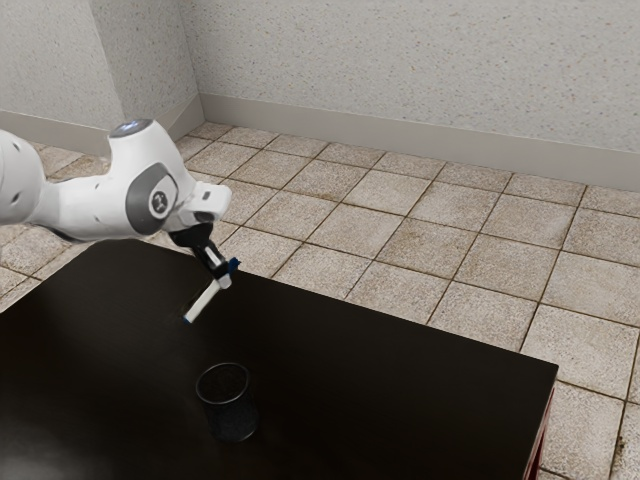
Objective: Put the marker into the pen holder.
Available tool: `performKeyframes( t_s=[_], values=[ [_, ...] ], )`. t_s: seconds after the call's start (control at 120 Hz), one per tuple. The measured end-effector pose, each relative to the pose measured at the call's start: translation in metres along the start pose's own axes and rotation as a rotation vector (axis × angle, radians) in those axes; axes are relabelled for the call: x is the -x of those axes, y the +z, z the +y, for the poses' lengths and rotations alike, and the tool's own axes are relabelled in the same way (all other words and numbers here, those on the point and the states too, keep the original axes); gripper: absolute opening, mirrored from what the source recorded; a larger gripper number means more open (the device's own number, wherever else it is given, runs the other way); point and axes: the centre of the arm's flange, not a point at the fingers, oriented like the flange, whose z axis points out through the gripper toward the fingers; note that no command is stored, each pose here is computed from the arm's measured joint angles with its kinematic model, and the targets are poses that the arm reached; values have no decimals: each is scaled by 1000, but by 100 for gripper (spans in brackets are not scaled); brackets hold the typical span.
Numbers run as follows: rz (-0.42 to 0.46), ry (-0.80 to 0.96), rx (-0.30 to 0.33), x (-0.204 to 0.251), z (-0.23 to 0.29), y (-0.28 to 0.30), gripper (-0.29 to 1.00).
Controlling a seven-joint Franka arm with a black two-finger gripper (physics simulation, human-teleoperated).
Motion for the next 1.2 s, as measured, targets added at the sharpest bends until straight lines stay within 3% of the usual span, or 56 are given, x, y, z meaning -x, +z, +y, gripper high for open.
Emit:
performKeyframes(
  t_s=[0.142, 0.25, 0.517, 0.692, 1.2],
  values=[
    [97, -101, 154, 6, 64, 11, -8],
    [179, -160, 192, 13, 76, -1, -8],
    [301, -175, 164, 75, 96, -59, -8],
    [282, -160, 168, 105, 108, -51, -6],
    [226, -89, 193, 114, 139, -17, -4]
  ],
)
